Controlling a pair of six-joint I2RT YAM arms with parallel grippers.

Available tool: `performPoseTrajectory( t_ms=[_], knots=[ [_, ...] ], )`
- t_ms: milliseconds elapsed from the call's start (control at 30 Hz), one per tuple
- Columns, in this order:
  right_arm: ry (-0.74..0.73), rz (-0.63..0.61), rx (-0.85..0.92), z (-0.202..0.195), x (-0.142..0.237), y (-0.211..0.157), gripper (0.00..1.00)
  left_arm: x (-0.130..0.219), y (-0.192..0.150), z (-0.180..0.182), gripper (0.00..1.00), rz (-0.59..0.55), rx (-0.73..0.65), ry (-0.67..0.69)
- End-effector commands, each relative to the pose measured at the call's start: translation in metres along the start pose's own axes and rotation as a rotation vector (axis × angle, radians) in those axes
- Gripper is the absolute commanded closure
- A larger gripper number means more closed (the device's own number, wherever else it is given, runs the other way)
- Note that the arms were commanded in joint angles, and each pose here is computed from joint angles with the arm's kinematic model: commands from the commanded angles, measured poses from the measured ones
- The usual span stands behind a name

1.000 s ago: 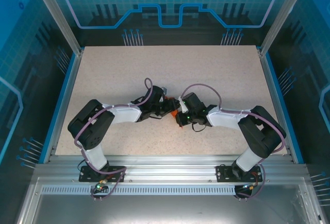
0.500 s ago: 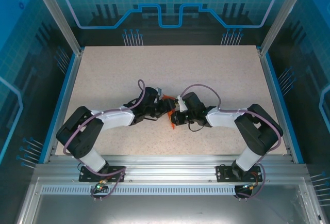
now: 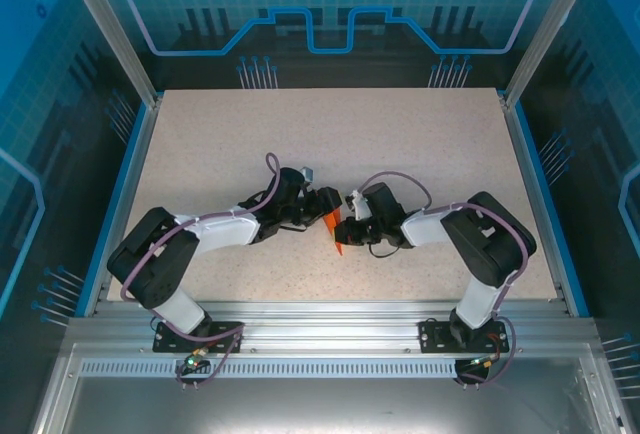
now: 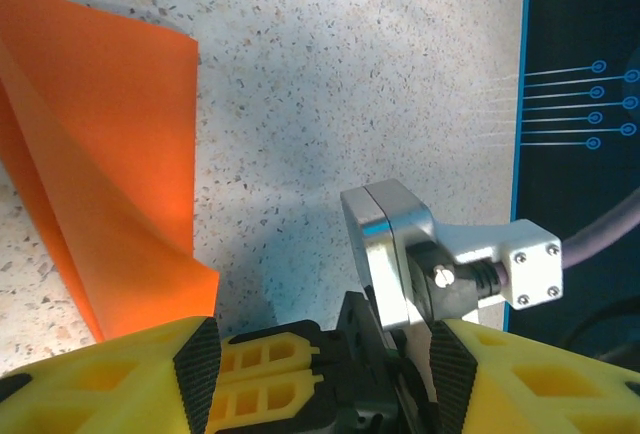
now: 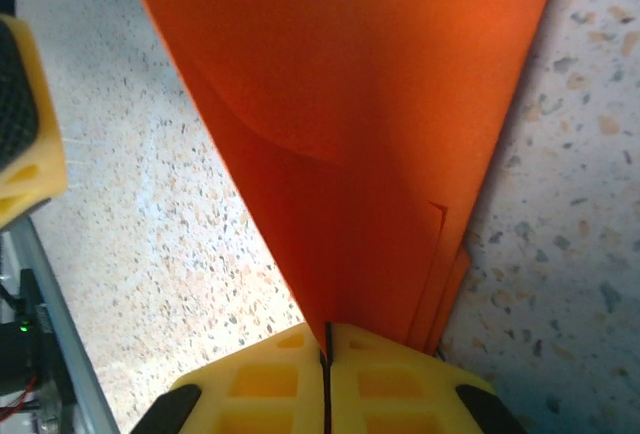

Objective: Fold a paper plane with a square sheet of paper (pick it up from the middle)
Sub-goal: Fold the wing for the fifth time at the center of the table.

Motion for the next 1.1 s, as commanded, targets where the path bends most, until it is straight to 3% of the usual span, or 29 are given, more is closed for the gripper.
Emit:
performPoseTrajectory(
  t_ms=[0,667,1067],
  knots=[
    [0.053,-0.003,-0.065,-0.010,0.000,-0.003,0.95,-0.005,0.003,-0.005,0.38,0.018,-0.001,-0.038],
    [0.082,-0.001,-0.187,-0.027,-0.003,-0.009,0.96,-0.024,0.003,-0.007,0.37,0.075,-0.003,-0.118],
    [0.082,-0.009,-0.197,-0.027,-0.001,-0.008,0.95,-0.045,0.005,0.012,0.38,0.073,-0.011,-0.052]
  ],
)
Point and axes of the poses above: each hand's point on the last joint's axis, 136 mm out from that joint toward the fingers, its own x axis back along the fingers, its own z axis along the line the jaws close on, y = z × x, the point moved 9 cm from there along x, back along the fingers, and after that the axes turned 9 degrees about x, right-handed, at the moved point
